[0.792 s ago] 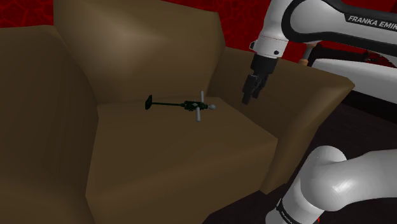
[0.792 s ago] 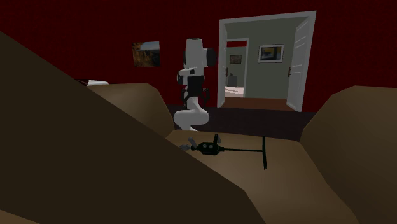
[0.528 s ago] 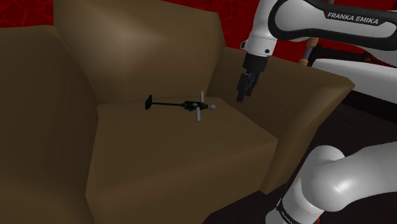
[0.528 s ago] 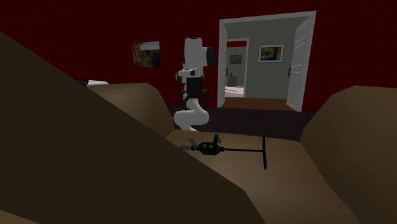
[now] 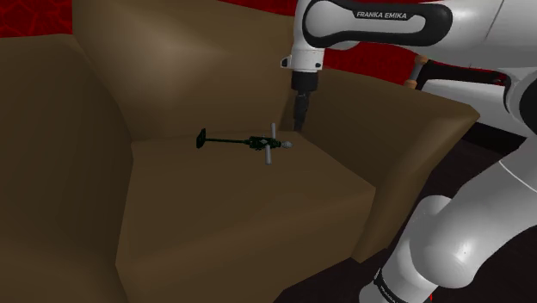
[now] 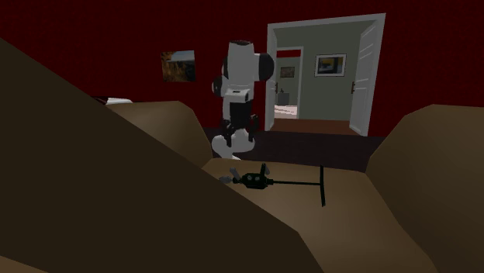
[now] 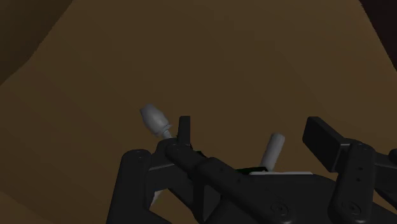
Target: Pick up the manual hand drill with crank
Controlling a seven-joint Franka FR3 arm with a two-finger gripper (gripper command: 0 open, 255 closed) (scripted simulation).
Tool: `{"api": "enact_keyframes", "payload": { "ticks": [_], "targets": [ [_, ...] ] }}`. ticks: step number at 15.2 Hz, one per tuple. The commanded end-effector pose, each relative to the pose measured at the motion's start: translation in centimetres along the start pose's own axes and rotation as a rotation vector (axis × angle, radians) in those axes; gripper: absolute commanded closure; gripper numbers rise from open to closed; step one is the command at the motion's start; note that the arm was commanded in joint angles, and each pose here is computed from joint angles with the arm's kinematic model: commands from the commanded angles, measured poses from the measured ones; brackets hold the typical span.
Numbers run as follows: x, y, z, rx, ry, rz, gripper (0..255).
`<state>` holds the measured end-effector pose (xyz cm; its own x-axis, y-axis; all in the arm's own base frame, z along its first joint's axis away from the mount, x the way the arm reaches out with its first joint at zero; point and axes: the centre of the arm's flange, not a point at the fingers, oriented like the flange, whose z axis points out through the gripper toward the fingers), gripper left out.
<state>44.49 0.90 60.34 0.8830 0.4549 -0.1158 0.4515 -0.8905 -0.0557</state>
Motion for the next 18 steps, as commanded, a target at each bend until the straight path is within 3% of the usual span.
{"api": "enact_keyframes", "payload": {
  "ticks": [1, 11, 18],
  "targets": [
    [3.6, 0.5, 0.5, 0.007, -0.035, -0.091, 0],
    [18.5, -0.5, 3.8, 0.041, -0.2, -0.509, 0],
    [18.9, -0.2, 7.4, 0.041, -0.2, -0.509, 0]
  ]
}}
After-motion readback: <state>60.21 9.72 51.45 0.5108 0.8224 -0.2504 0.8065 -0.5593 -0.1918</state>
